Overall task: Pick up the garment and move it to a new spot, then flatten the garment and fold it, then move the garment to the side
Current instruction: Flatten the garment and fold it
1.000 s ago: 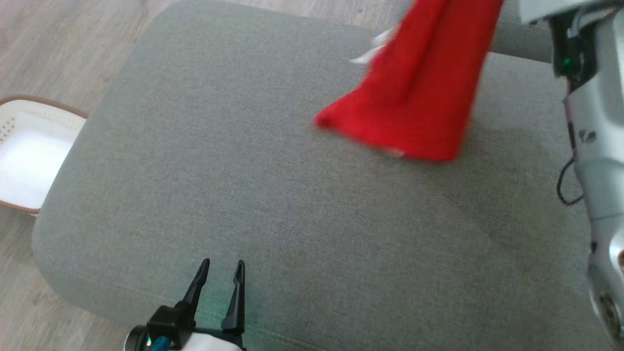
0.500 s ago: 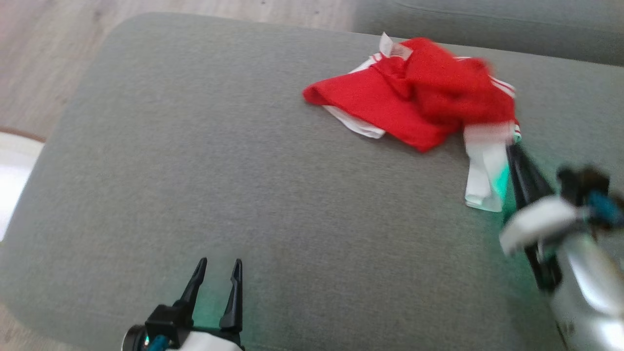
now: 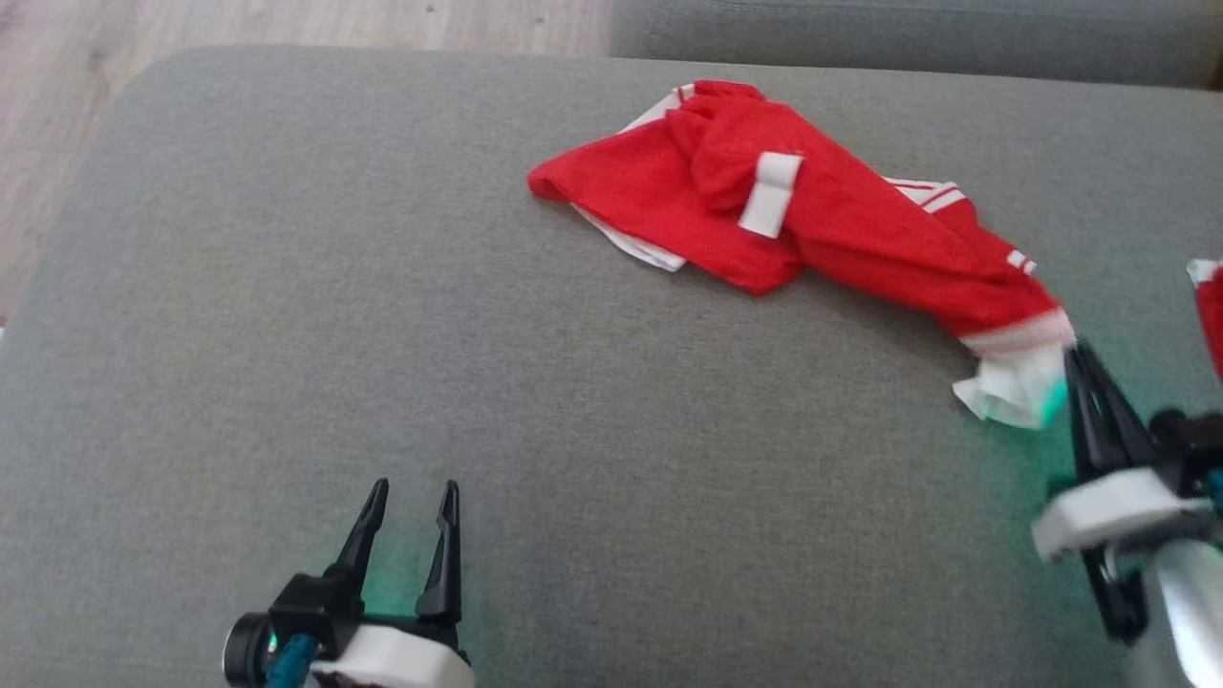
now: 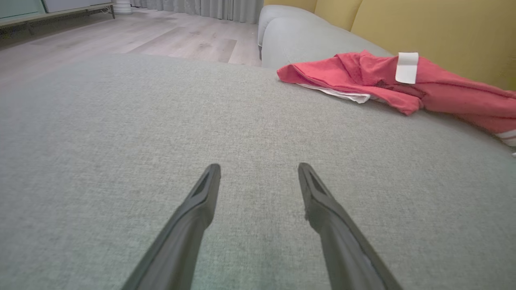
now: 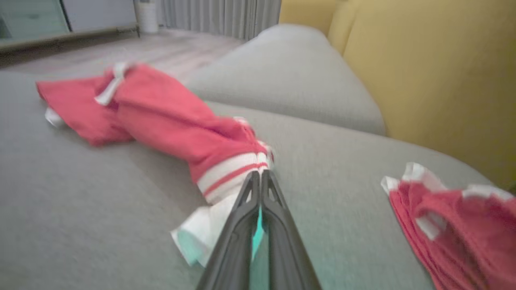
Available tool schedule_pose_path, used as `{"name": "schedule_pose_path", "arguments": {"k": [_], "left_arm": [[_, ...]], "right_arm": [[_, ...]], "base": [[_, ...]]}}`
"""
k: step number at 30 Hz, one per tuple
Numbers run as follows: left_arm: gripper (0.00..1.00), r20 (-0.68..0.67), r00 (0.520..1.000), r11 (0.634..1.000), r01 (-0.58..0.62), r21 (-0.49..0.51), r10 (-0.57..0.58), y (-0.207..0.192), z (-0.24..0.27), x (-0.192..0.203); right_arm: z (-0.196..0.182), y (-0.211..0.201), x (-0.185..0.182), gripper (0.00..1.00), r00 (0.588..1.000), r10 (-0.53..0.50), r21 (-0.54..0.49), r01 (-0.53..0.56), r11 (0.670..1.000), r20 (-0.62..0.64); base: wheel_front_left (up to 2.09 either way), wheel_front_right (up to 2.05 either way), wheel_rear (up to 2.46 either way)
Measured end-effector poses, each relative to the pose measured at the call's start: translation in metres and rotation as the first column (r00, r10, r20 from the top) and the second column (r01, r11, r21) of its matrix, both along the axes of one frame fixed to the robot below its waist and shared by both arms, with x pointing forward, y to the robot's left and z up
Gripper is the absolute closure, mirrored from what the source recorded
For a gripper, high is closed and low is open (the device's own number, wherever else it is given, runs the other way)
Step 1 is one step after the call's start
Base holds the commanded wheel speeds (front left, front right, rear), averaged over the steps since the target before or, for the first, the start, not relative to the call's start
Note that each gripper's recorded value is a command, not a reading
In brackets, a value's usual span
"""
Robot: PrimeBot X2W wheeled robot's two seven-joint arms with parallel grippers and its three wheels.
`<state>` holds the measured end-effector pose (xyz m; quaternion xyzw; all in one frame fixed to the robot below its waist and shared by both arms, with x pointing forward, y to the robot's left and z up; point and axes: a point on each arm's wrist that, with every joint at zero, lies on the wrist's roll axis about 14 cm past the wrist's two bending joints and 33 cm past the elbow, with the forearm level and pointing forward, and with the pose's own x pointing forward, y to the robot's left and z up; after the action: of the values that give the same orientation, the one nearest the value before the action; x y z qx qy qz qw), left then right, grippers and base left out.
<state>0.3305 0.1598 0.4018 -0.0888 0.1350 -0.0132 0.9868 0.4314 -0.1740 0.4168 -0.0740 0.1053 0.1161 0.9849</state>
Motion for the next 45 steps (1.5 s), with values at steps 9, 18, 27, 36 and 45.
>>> {"name": "schedule_pose_path", "arguments": {"k": [9,18,27,36,45], "left_arm": [[0.0,0.032,0.998,0.998,0.058,-0.002,-0.058,-0.016,0.007,0.025],[0.0,0.013,0.997,0.997,0.081,-0.007,-0.081,-0.023,0.001,0.027],[0.0,0.132,0.978,0.986,0.164,0.001,-0.163,-0.045,0.03,0.098],[0.0,0.229,0.9,0.926,0.376,0.024,-0.371,-0.116,0.05,0.191],[0.0,0.128,0.876,0.877,0.476,-0.066,-0.466,-0.165,0.014,0.223]], "right_arm": [[0.067,0.01,0.012,1.0,0.971,0.038,-0.068,-0.023,0.997,0.234],[-0.011,0.026,-0.029,0.0,0.999,0.04,0.052,-0.038,0.998,-0.026],[0.007,0.031,-0.006,0.0,0.999,-0.005,0.181,-0.002,0.983,0.035],[0.004,0.042,0.02,0.0,0.999,-0.013,0.237,0.001,0.972,0.048],[-0.013,0.023,0.022,0.0,0.998,-0.063,0.222,0.06,0.973,0.007]], "base": [[0.0,0.0,0.0],[0.0,0.0,0.0],[0.0,0.0,0.0],[0.0,0.0,0.0],[0.0,0.0,0.0]]}}
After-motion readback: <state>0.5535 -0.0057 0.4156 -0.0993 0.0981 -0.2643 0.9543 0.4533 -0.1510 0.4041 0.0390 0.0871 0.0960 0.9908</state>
